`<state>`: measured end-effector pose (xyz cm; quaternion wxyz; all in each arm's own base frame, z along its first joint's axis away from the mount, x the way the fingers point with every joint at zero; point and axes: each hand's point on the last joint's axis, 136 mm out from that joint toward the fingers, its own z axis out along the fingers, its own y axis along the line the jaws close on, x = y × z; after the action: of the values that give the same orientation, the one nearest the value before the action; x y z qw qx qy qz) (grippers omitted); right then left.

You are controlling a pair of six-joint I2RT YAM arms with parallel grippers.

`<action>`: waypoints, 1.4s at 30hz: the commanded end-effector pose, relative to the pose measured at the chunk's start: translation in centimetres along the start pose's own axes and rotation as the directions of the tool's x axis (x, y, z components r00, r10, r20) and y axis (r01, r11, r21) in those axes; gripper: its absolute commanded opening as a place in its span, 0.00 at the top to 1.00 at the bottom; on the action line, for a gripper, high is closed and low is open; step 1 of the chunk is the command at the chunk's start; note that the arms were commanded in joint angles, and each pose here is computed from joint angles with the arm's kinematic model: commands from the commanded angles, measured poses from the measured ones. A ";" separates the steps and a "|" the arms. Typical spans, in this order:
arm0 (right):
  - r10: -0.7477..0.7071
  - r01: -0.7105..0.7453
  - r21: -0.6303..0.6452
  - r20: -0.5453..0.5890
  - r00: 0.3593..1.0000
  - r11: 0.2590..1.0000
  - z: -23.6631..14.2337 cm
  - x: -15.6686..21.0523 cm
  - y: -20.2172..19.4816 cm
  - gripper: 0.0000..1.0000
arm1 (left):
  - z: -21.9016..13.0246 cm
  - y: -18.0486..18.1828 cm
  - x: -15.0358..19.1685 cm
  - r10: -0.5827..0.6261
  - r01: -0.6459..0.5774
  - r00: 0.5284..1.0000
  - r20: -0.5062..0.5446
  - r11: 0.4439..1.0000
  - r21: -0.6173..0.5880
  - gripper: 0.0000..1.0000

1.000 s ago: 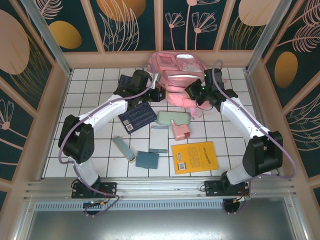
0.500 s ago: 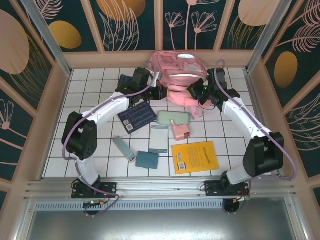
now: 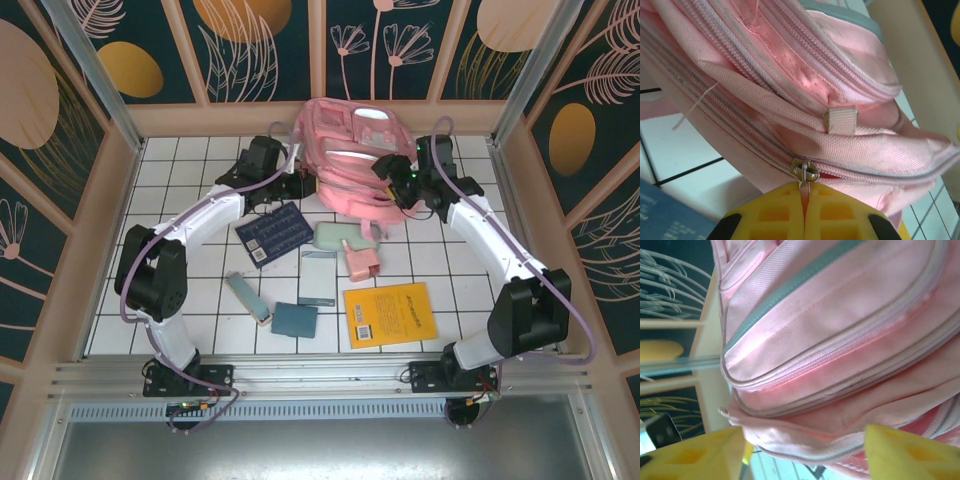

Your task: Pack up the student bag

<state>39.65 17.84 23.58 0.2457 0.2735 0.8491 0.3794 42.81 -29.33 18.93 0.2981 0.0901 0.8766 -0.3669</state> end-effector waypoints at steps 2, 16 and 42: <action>0.018 -0.020 -0.053 -0.031 0.999 0.998 -0.6 2.1 2.6 0.30 | -1.3 -3.2 -2.1 0.041 -0.046 0.996 0.079 0.997 0.065 1.00; 0.133 -0.141 -0.064 -0.110 0.985 0.988 3.9 4.3 3.4 0.34 | -1.4 -6.9 -1.5 0.073 -0.083 0.994 0.081 0.989 0.125 1.00; 0.557 -0.563 -0.023 -0.122 0.821 0.826 1.9 7.5 0.7 0.16 | 0.0 -8.6 -1.0 0.065 -0.077 0.995 0.071 0.982 0.172 1.00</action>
<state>35.30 23.13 21.55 0.1162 0.4563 0.7562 0.4543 39.74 -33.91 19.29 0.2786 0.1130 0.8702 -0.3904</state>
